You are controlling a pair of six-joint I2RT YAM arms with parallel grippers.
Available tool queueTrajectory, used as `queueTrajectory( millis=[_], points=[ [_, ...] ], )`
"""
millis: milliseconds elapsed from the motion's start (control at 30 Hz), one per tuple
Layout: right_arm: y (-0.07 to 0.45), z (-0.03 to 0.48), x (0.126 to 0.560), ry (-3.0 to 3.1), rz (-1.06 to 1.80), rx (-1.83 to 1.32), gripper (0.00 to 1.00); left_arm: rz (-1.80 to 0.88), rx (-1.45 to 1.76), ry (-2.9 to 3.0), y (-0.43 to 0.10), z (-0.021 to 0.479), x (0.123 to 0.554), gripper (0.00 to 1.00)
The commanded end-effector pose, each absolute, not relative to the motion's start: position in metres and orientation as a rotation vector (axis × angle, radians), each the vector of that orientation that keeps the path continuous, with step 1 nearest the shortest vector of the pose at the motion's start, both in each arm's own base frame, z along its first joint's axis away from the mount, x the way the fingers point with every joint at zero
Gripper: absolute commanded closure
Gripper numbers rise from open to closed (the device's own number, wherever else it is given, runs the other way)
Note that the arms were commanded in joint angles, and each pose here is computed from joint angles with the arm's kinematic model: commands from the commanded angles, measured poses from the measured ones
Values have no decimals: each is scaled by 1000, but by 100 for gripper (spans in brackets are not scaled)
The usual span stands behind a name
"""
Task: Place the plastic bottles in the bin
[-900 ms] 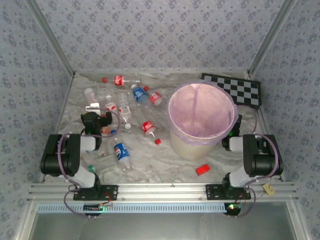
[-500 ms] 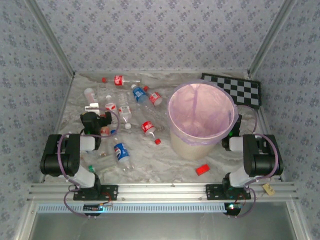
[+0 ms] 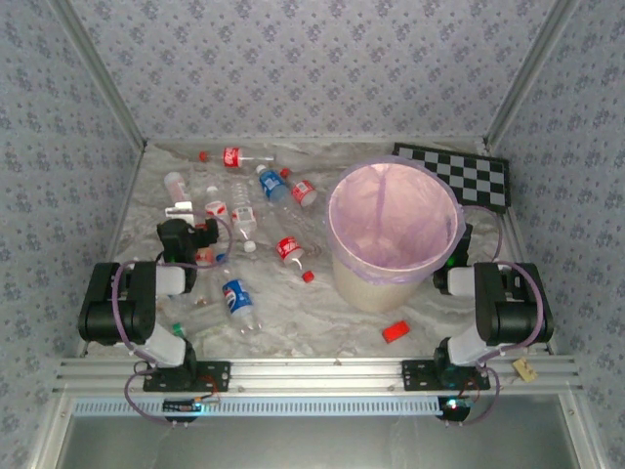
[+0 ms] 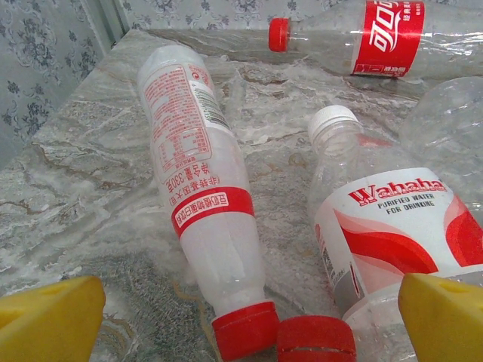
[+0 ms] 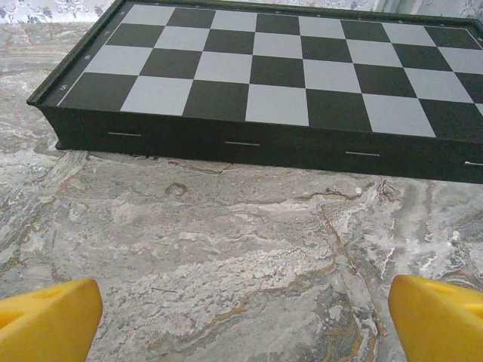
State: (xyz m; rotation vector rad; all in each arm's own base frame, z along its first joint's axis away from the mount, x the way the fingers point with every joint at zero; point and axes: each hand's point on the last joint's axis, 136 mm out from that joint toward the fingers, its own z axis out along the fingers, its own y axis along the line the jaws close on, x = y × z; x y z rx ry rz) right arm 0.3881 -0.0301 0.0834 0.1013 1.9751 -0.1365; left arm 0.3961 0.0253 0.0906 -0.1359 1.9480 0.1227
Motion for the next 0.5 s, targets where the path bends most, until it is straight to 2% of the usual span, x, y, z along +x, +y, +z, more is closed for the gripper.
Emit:
queueTrajectory(
  millis=[0,167,300,467],
  points=[
    [-27,85,391,1974,-124,82,0,104,-140,1952,25,90,397,0],
    [-33,96,393,1977,-119,121,0,73,-92,1975,17,96,401,0],
    [-68,112,392,2084,-26,350,0,179,-195,2047,36,129,405,0],
    [-79,118,373,2182,-7,478,0,247,-323,2130,51,174,403,0]
  ],
)
